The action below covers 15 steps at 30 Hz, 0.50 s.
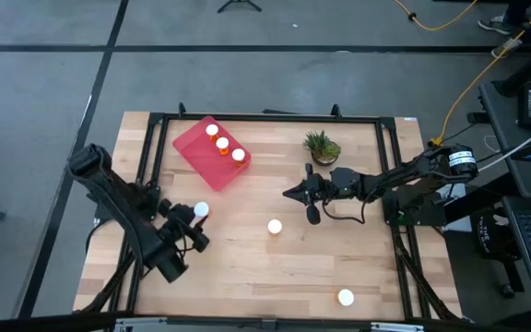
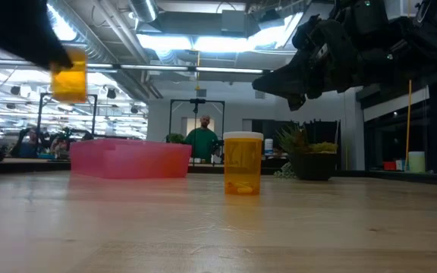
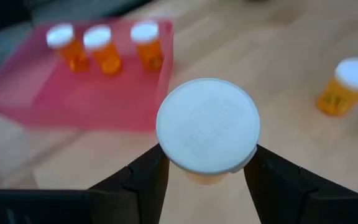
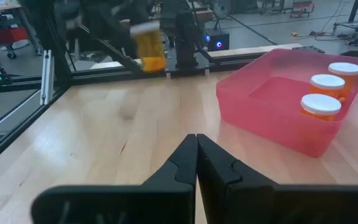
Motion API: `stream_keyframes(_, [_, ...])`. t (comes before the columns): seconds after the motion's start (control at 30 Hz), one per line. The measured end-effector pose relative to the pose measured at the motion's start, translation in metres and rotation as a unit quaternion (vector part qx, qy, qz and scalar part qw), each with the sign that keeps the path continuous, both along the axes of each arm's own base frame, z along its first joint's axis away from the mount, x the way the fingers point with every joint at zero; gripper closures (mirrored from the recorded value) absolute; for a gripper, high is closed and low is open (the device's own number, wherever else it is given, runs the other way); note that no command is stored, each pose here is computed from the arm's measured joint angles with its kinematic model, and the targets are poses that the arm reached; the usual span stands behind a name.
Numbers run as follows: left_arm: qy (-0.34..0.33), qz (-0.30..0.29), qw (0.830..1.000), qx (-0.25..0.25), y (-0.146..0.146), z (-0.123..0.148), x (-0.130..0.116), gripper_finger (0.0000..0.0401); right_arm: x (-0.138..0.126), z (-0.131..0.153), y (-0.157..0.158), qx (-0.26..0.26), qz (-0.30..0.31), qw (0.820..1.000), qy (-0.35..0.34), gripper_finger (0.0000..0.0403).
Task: Pick and place pill bottles into a basket
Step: Put the top orange pill bottle into the red container
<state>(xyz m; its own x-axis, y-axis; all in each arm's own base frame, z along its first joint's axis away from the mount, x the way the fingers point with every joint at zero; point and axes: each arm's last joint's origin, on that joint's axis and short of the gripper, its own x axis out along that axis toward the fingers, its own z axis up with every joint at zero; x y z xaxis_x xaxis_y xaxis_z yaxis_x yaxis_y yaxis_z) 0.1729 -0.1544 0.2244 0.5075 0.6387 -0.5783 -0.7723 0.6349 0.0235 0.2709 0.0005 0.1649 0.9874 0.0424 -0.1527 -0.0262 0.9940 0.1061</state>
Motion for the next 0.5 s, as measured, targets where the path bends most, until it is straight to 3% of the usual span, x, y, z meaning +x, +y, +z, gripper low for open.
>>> stream_keyframes(0.23, [-0.001, -0.023, 0.999, 0.029, 0.026, 0.027, 0.000, 0.0212, 0.000, 0.000, 0.000, -0.001, 0.000, 1.000, 0.000, 0.0392])
stream_keyframes(0.5, [0.039, -0.012, 0.998, 0.055, 0.056, 0.040, 0.007, 0.0212, 0.000, 0.000, 0.000, -0.002, 0.000, 1.000, 0.001, 0.0392])
